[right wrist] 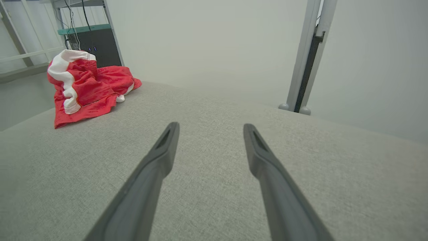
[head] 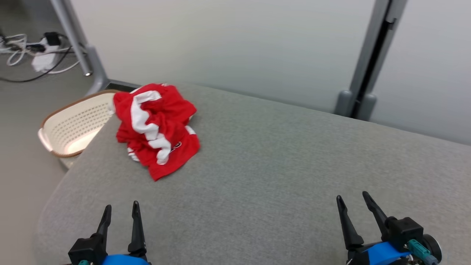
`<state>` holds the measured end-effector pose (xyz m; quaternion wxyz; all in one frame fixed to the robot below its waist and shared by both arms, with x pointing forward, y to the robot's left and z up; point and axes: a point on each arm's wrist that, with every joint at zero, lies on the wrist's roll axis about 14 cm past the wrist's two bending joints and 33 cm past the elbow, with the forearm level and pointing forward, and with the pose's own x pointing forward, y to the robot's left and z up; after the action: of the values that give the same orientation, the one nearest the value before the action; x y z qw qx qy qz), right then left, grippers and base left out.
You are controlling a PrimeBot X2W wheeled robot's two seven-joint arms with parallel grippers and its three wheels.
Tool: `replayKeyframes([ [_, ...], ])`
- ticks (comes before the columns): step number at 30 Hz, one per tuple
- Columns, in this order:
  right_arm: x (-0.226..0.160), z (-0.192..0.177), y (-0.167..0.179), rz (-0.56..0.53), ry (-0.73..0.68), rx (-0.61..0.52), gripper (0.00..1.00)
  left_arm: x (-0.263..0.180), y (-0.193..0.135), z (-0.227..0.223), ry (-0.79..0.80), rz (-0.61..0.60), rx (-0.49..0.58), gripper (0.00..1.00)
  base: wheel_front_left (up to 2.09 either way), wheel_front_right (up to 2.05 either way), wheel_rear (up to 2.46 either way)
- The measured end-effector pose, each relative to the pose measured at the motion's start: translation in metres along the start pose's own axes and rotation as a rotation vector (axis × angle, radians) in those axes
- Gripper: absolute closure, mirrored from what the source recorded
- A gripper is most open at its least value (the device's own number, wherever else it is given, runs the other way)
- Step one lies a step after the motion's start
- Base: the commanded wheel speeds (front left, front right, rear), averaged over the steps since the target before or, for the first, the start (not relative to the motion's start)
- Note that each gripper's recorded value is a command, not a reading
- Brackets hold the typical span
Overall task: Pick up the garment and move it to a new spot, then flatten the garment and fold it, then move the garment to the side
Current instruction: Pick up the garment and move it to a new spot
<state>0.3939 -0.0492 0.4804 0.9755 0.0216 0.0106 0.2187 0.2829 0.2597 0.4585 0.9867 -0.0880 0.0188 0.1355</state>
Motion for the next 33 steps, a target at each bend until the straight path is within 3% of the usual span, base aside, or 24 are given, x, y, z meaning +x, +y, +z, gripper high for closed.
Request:
replayKeyframes([
  [11,0.018,-0.014,0.034,0.111,0.039,0.012,0.00,-0.017,0.032,0.000,0.001,0.104,-0.002,0.00,0.00,0.00,0.00],
  [24,0.019,-0.023,0.006,0.038,0.052,0.007,0.00,0.006,0.031,0.009,-0.012,0.110,0.026,0.00,0.00,0.00,0.00],
  [27,0.023,-0.026,-0.003,0.017,0.053,0.004,0.00,0.028,0.037,0.034,-0.078,0.114,0.060,0.00,0.00,0.00,0.00],
  [33,0.032,-0.031,-0.020,-0.016,0.056,-0.013,0.00,0.095,0.044,0.125,-0.283,0.062,0.225,0.00,0.00,0.00,0.00],
])
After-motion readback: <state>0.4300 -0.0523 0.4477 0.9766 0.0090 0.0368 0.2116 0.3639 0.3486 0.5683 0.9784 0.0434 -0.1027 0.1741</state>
